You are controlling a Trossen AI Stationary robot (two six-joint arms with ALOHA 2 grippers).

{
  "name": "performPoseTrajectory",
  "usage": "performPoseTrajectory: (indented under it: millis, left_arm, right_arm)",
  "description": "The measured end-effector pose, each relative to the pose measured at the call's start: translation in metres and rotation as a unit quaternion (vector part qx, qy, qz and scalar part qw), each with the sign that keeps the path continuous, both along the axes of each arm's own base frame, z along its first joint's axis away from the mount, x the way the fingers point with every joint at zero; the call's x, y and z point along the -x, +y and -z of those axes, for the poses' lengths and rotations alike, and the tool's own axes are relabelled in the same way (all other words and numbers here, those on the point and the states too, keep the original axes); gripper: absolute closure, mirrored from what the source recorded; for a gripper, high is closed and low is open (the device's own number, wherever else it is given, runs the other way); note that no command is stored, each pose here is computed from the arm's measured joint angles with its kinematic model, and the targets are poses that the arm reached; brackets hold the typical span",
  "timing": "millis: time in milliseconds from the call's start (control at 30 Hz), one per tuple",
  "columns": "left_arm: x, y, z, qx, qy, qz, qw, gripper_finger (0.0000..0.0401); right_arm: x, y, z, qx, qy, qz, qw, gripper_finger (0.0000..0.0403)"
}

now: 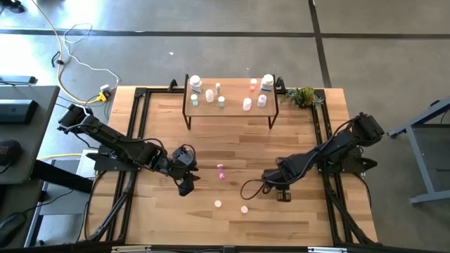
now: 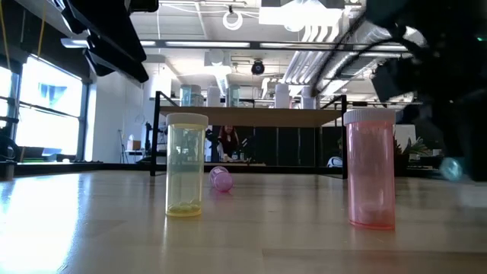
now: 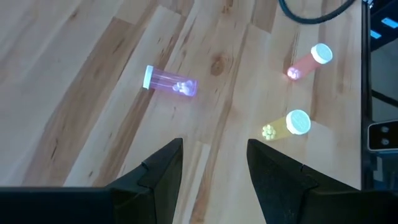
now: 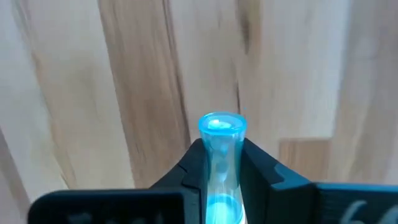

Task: Pick and place medicine bottles onto shelf by color
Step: Put the light blue medicine bottle on the shelf

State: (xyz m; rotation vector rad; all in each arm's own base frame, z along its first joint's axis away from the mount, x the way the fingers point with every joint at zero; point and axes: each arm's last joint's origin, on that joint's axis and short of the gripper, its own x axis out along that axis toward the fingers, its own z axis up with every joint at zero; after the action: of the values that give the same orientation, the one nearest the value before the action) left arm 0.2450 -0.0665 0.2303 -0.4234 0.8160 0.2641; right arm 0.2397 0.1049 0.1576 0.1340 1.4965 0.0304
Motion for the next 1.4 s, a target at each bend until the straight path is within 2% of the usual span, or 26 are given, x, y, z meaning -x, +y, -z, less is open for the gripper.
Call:
performPoseTrajectory:
  millis: [300, 533, 633, 800, 1033, 1200, 1400]
  left_arm:
    - [-0.002, 0.0, -0.002, -0.046, -0.014, 0.043, 0.998, 0.0233]
    - [-0.005, -0.001, -0.005, -0.074, -0.03, 0.075, 0.994, 0.0233]
    - [-0.006, -0.001, -0.006, -0.093, -0.035, 0.081, 0.992, 0.0233]
    - [-0.007, 0.001, -0.007, -0.15, -0.04, 0.08, 0.985, 0.0233]
    - [-0.007, 0.005, -0.009, -0.247, -0.034, 0.073, 0.966, 0.0233]
    - [-0.01, 0.006, -0.013, -0.299, -0.04, 0.084, 0.95, 0.0233]
    - [-0.014, 0.007, -0.019, -0.366, -0.054, 0.082, 0.925, 0.0233]
  right_arm:
    - [-0.032, 0.008, -0.044, 0.032, -0.107, 0.107, 0.988, 0.0361]
    - [-0.054, 0.012, -0.081, 0.052, -0.216, 0.182, 0.958, 0.0361]
    - [-0.063, 0.011, -0.094, 0.049, -0.269, 0.223, 0.936, 0.0361]
    - [-0.08, 0.002, -0.112, 0.006, -0.339, 0.305, 0.89, 0.0355]
    - [-0.096, -0.023, -0.129, -0.067, -0.365, 0.429, 0.824, 0.0354]
    - [-0.107, -0.043, -0.143, -0.123, -0.375, 0.474, 0.787, 0.0353]
    - [-0.121, -0.075, -0.165, -0.204, -0.414, 0.478, 0.747, 0.0352]
